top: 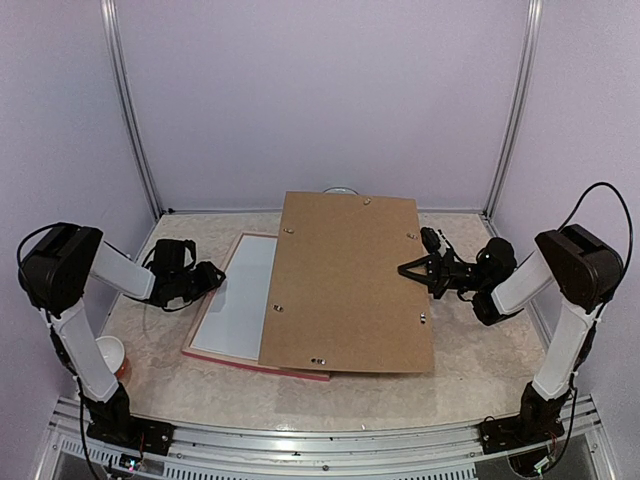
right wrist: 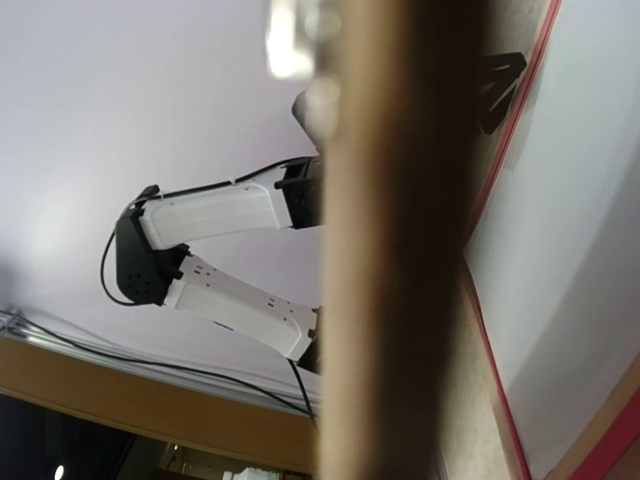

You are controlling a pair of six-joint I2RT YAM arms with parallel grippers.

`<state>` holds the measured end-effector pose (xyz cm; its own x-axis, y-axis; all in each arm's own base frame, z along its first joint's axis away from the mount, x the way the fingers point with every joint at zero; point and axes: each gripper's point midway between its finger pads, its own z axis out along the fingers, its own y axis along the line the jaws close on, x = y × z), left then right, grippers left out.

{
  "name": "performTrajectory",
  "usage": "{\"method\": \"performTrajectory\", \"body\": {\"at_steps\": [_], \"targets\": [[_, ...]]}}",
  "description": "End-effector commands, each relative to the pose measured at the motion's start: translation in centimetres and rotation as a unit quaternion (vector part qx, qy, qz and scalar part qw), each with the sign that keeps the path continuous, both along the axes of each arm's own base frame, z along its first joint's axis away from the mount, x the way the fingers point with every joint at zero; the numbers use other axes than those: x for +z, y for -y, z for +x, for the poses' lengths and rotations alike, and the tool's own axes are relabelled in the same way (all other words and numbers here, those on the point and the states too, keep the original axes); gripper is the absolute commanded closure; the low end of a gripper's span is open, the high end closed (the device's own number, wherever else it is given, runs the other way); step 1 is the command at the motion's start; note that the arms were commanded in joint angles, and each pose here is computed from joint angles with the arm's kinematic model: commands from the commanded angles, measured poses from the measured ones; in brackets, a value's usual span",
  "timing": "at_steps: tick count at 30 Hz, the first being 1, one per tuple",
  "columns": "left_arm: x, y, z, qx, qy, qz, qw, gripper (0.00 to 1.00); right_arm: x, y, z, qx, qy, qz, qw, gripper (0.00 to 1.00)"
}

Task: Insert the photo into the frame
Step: Move the frame body to the center of the board.

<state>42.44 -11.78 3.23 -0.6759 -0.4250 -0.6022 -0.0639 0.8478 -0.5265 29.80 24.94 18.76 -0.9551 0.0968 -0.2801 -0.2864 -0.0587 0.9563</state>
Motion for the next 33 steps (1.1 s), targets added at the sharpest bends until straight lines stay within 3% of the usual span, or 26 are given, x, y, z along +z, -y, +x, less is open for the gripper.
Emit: {"method": "performTrajectory", "body": {"at_steps": [1, 21, 33], "targets": [[-1.2, 1.0, -0.8, -0.018, -0.022, -0.006, 1.0, 0.51, 1.8, 0.4, 0.2, -0.009, 0.049, 0.012, 0.999, 1.0], [-2.1, 2.9, -3.1, -0.045, -0.037, -0.018, 0.998, 0.69, 1.4, 0.7, -0.2, -0.012, 0.044, 0.012, 0.999, 1.0], [-2.6, 4.8, -5.2, -0.068, -0.047, -0.032, 0.996, 0.71, 1.1, 1.0, -0.2, -0.014, 0.042, 0.011, 0.999, 1.0]]}}
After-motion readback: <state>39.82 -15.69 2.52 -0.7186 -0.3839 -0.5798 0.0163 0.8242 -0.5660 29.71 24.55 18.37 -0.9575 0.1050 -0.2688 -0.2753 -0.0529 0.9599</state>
